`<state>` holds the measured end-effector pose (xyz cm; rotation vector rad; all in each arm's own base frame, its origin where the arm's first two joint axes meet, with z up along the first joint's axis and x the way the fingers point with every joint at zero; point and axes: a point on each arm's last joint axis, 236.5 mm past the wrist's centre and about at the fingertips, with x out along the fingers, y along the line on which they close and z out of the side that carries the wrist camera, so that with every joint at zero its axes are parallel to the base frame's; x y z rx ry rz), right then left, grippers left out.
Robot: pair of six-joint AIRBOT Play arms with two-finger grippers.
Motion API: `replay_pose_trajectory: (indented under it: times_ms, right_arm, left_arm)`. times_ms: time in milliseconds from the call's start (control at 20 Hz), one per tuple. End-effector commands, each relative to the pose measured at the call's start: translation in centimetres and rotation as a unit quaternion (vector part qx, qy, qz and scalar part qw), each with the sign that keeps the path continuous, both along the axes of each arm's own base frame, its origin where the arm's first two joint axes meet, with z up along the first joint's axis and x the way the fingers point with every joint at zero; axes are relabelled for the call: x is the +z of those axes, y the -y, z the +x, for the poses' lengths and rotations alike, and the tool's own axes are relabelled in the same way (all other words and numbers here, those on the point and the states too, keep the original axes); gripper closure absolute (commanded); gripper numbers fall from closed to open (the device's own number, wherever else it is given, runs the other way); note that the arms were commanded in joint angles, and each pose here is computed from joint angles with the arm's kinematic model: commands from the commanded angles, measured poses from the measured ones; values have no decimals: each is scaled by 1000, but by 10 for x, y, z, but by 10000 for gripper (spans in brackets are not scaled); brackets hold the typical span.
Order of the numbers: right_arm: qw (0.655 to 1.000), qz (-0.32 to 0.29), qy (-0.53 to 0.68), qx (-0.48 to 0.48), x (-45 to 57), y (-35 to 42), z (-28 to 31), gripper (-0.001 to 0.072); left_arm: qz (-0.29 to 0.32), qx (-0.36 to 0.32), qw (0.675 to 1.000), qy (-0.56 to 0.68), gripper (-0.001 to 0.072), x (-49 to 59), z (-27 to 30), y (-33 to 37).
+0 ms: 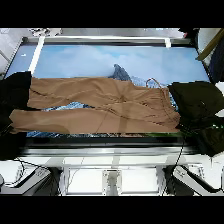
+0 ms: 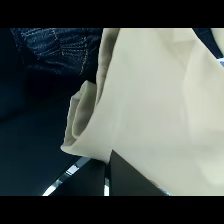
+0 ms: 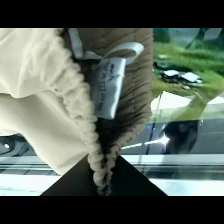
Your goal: Fold the clothes and pants, and hang the long-sleeved shirts on hangers.
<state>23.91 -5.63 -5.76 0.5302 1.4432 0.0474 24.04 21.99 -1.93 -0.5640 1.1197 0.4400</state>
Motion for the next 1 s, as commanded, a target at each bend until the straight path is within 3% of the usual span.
replay_pose_trajectory:
  times_ms: [0, 200, 450, 700, 950]
  right_arm:
    - [1000, -10, -20, 10, -6, 3, -12, 683]
    - [1000, 0, -28, 10, -9, -3, -18, 682]
    - [992, 3, 125, -13, 75, 0, 58, 684]
    - [970, -14, 240, -16, 125, -26, 143, 685]
    - [961, 10, 244, -126, 112, -24, 207, 685]
  left_arm:
    - [7, -5, 1000, -15, 701, -2, -7, -2]
    - [19, -7, 1000, -22, 701, 0, -9, -7]
    - [68, 9, 996, 61, 702, 70, 35, -33]
    - [119, -61, 980, 145, 703, 136, 139, -8]
    - [141, -38, 980, 133, 703, 116, 234, -17]
